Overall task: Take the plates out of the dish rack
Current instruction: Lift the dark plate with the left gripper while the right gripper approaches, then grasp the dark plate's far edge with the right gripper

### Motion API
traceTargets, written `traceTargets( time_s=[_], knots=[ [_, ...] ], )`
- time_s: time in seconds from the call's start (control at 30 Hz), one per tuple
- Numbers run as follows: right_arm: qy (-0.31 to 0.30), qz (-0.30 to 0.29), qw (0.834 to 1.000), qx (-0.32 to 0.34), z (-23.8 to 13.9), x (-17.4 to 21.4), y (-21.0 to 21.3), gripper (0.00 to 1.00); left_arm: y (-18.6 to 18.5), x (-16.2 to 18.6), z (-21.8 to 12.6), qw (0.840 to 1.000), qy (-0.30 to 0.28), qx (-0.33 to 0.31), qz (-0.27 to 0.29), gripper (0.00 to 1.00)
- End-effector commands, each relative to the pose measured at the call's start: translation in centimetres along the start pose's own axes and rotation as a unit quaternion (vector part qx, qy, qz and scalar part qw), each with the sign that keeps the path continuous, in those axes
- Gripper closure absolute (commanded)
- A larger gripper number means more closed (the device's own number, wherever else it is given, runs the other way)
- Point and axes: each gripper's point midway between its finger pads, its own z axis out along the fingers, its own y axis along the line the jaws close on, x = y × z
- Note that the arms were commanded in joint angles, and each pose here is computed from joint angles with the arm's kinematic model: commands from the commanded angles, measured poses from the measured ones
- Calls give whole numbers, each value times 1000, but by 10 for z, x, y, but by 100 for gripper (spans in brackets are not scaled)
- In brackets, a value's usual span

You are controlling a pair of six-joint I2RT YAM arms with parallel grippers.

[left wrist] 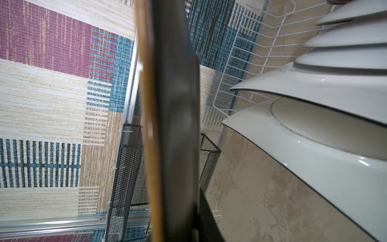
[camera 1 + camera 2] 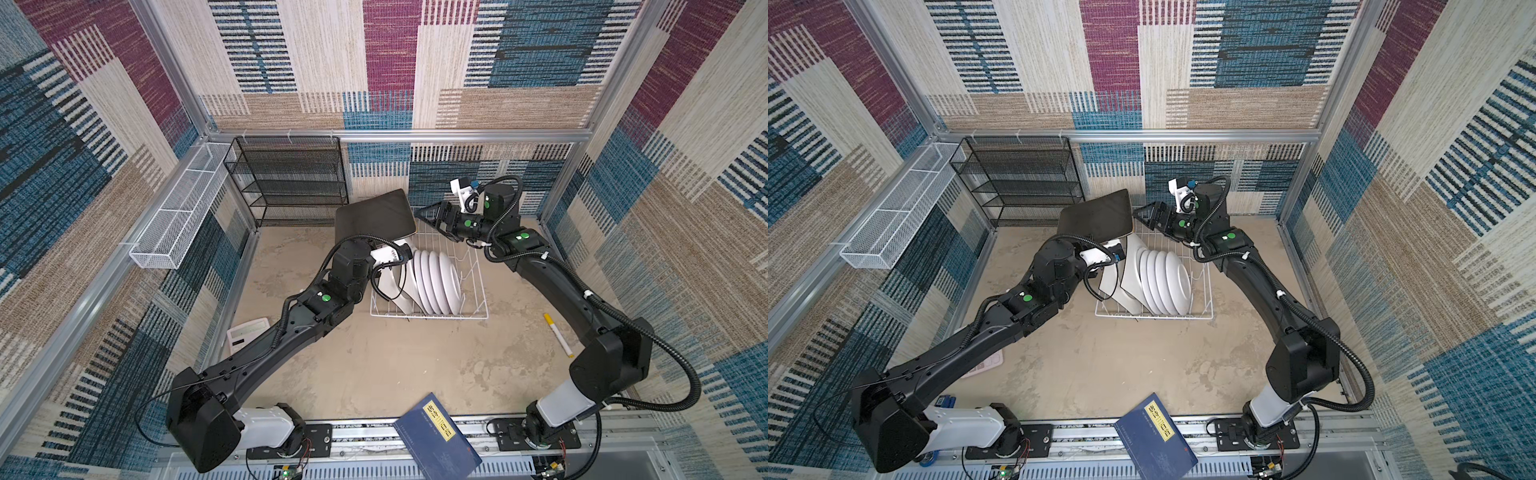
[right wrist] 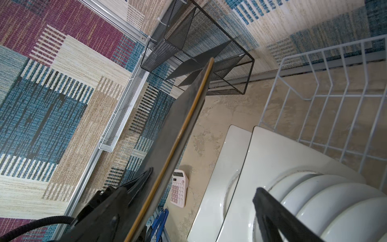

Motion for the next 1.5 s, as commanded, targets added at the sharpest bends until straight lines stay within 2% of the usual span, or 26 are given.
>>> traceTargets(
  time_s=[0.0, 0.2, 0.37, 0.5, 0.8, 1.17, 1.47],
  knots=[
    [-7, -7, 1000, -4, 0, -2, 1, 5, 31, -10, -5, 998, -21, -54, -27, 100],
    [39, -3, 999, -34, 20, -1, 8, 10, 24, -12, -2, 998, -25, -48, -18, 100],
    [54, -3, 998, -29, 32, -2, 6, 13, 15, -18, -2, 999, -35, -37, -5, 100],
    [75, 10, 997, -27, 42, 6, -1, 17, 19, -20, -2, 998, -42, -52, -10, 100],
    [109, 35, 992, -51, 54, 20, -2, 32, 19, -26, -5, 996, -62, -70, -3, 100],
    [131, 54, 988, -59, 61, 30, -5, 43, 18, -28, -7, 993, -74, -89, 6, 100],
    [136, 58, 987, -69, 59, 33, -2, 68, 13, -26, -3, 994, -66, -90, 18, 100]
  ],
)
